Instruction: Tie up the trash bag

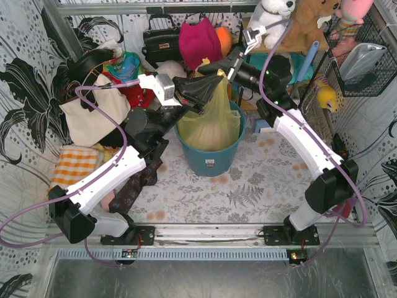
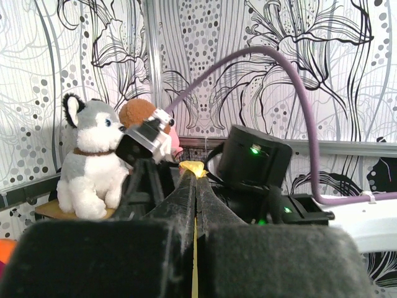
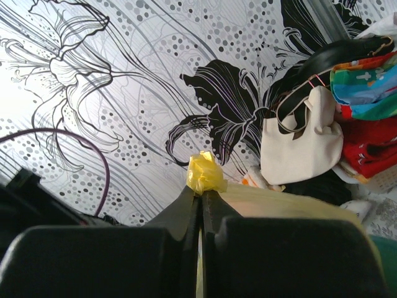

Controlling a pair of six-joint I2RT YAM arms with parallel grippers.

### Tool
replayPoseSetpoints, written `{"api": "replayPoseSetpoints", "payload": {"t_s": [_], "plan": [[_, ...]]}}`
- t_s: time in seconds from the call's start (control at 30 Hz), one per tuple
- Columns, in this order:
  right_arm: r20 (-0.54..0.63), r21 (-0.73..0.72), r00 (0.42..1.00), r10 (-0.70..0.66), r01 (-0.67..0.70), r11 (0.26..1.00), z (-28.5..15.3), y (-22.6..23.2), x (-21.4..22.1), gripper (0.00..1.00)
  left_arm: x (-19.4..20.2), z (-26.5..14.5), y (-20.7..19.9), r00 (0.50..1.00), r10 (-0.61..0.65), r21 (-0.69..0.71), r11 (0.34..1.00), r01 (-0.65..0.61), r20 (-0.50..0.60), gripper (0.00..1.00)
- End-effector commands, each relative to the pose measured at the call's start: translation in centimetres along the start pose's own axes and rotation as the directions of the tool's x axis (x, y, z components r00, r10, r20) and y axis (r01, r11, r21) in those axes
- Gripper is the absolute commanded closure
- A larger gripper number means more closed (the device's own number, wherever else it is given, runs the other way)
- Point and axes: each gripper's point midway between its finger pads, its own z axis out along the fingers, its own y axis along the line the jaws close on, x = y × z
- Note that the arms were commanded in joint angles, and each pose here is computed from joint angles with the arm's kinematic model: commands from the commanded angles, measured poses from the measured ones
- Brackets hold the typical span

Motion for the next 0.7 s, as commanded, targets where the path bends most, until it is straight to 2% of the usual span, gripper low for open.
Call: {"api": "replayPoseSetpoints", "payload": {"t_s": [0.0, 0.53, 0.67], "plan": [[0.105, -0.075, 0.990, -0.089, 0.097, 0.992, -2.0, 3.1, -0.9, 1.00, -2.7, 0.6, -0.3, 0.996, 0.006, 0.010, 1.000, -0.007, 0.086, 1.00], [0.348, -0.047, 0.913, -0.210, 0.241, 0.969, -7.6, 5.0, -1.1, 1.00, -2.8, 0.6, -0.1, 0.996, -0.003, -0.002, 1.000, 0.004, 0.089, 1.00], [0.367, -0.059, 0.899, -0.239, 0.279, 0.958, -8.2, 5.5, -0.9, 1.00, -2.7, 0.2, 0.0, 0.997, -0.002, -0.012, 1.000, 0.003, 0.084, 1.00]]}}
